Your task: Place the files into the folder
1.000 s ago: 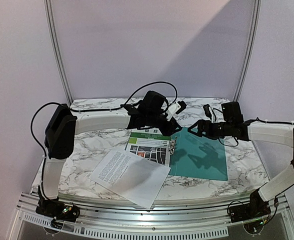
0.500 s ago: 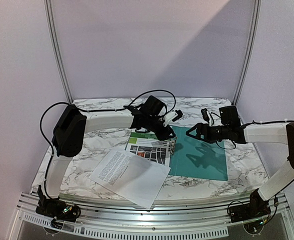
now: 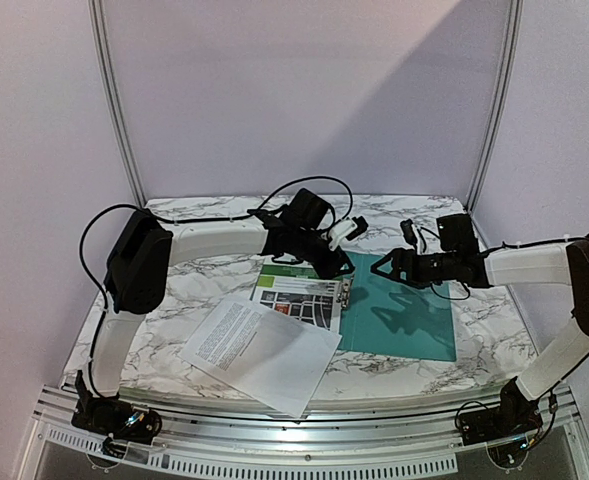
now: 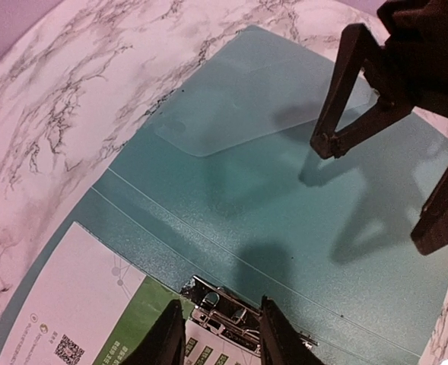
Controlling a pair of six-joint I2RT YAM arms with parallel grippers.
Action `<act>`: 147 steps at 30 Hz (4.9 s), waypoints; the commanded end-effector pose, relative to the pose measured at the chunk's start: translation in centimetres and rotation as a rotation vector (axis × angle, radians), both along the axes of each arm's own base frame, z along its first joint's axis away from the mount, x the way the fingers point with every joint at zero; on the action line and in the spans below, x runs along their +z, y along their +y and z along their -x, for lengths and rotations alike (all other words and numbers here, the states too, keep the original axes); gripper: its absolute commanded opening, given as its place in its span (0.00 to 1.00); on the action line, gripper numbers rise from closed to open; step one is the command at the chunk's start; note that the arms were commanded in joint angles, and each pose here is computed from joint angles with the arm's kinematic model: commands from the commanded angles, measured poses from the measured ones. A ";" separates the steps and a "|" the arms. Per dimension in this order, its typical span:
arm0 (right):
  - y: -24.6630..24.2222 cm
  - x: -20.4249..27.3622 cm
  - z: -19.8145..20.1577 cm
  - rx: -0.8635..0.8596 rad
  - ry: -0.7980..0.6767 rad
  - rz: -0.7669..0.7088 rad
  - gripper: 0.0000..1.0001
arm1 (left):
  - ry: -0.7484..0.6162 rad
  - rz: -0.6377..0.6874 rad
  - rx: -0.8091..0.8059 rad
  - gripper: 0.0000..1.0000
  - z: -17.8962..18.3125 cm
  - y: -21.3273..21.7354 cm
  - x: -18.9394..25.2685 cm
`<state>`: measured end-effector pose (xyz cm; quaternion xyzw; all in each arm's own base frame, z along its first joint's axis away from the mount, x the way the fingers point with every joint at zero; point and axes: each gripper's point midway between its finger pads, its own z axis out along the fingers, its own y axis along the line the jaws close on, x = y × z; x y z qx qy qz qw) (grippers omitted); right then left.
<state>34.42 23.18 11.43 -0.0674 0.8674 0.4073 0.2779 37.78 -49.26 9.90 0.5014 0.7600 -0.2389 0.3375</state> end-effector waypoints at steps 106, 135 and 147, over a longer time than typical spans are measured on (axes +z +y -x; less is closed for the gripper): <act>0.0 -5.9 2.0 0.021 0.130 0.066 0.78 | 0.298 -0.095 0.264 0.00 2.5 7.6 -15.2; 0.5 -5.7 2.7 0.032 0.131 0.067 0.78 | 0.443 -0.165 0.370 0.00 6.2 10.6 -19.2; 0.6 -6.0 3.0 0.035 0.138 0.071 0.78 | 0.472 -0.203 0.422 0.00 6.6 12.2 -21.0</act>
